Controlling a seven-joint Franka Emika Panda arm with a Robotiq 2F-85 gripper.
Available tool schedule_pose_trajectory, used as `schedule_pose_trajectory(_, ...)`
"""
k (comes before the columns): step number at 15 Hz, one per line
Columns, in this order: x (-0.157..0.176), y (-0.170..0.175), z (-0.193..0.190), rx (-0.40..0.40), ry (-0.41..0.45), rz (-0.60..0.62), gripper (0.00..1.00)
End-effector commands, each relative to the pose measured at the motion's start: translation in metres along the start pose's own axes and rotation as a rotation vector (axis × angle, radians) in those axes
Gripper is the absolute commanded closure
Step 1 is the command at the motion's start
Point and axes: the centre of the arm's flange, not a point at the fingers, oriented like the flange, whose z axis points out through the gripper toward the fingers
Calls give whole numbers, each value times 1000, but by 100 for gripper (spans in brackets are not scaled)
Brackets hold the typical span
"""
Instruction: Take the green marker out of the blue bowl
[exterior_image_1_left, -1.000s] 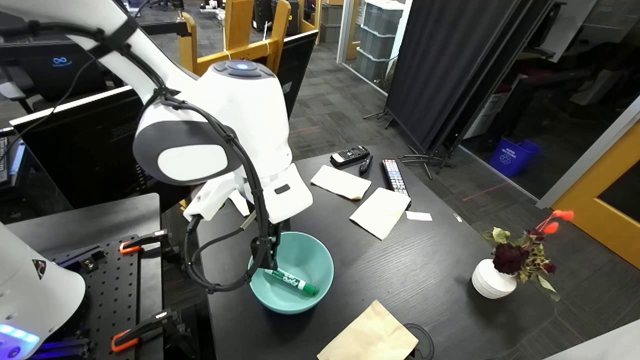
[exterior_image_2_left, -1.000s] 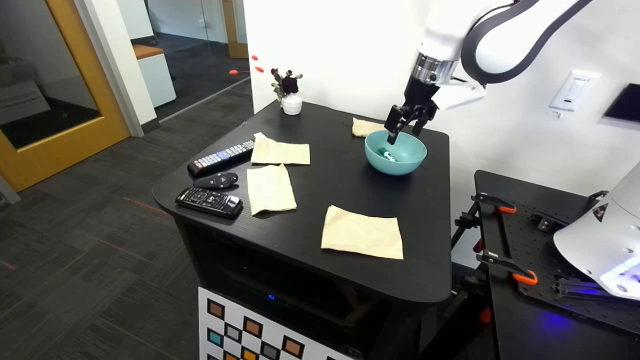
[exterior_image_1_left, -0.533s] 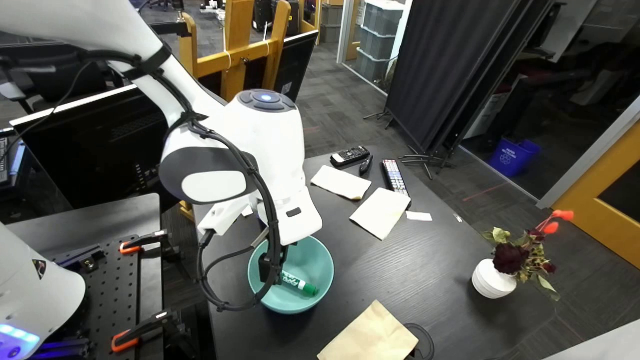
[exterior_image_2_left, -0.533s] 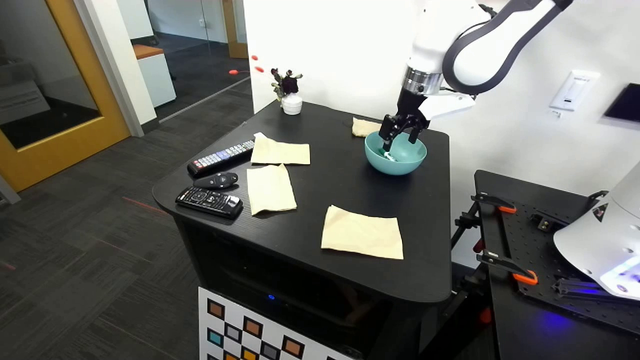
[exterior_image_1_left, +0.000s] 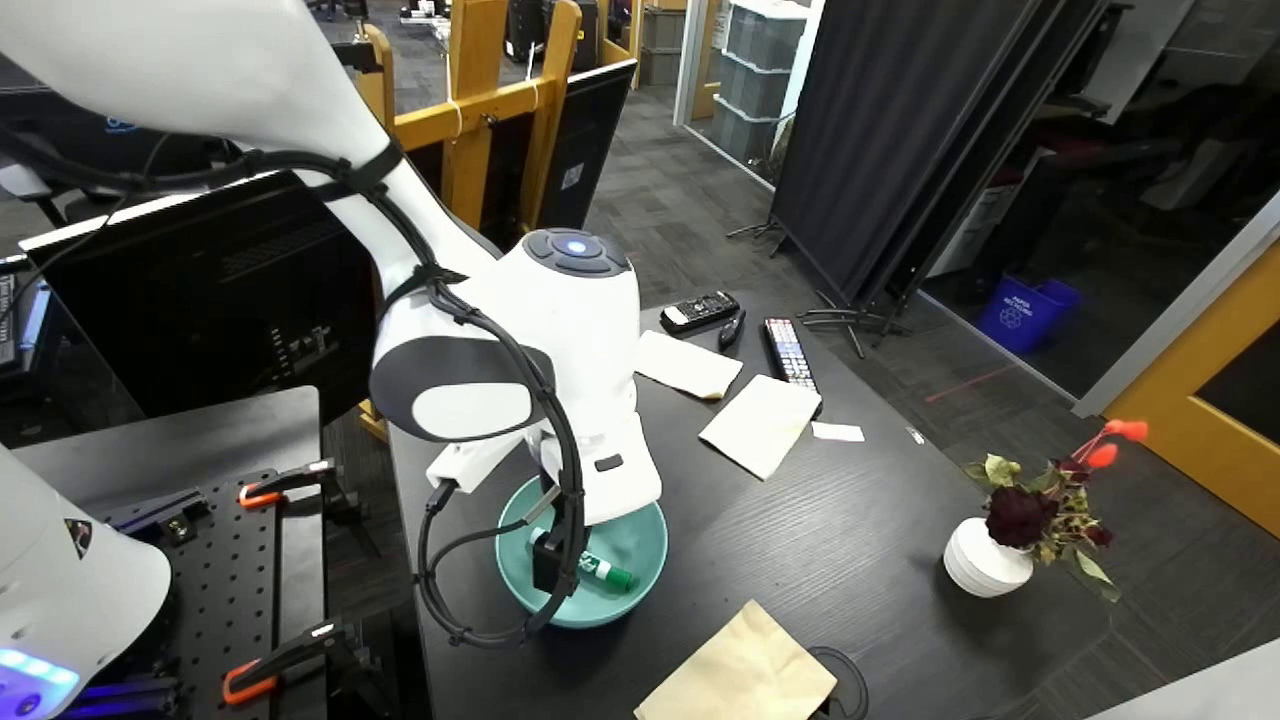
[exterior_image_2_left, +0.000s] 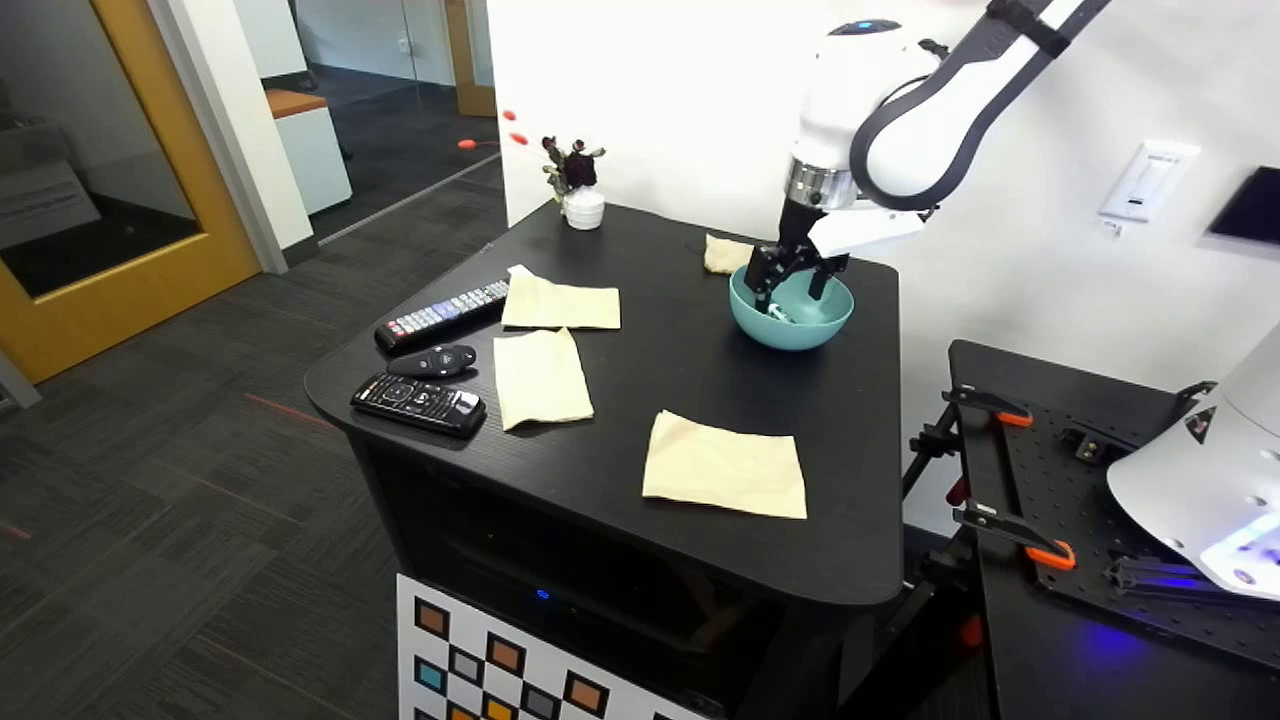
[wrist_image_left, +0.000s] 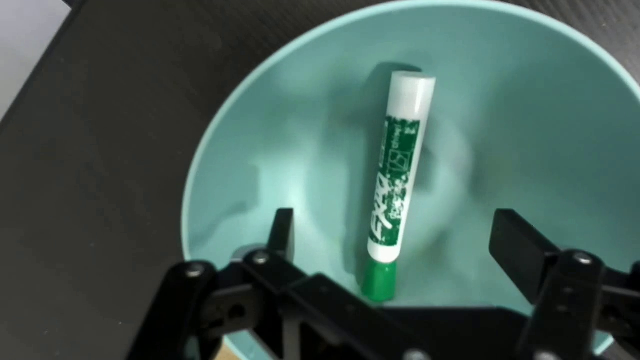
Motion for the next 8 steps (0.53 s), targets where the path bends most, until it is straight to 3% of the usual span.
schedule_pose_trajectory(1, 8, -6, 15, 0, 3, 51, 0)
schedule_pose_trajectory(5, 8, -4, 24, -11, -6, 68, 0)
schedule_pose_trajectory(6, 8, -3, 25, -11, -2, 76, 25)
schedule_pose_trajectory(8, 8, -2, 27, -10, 2, 90, 34)
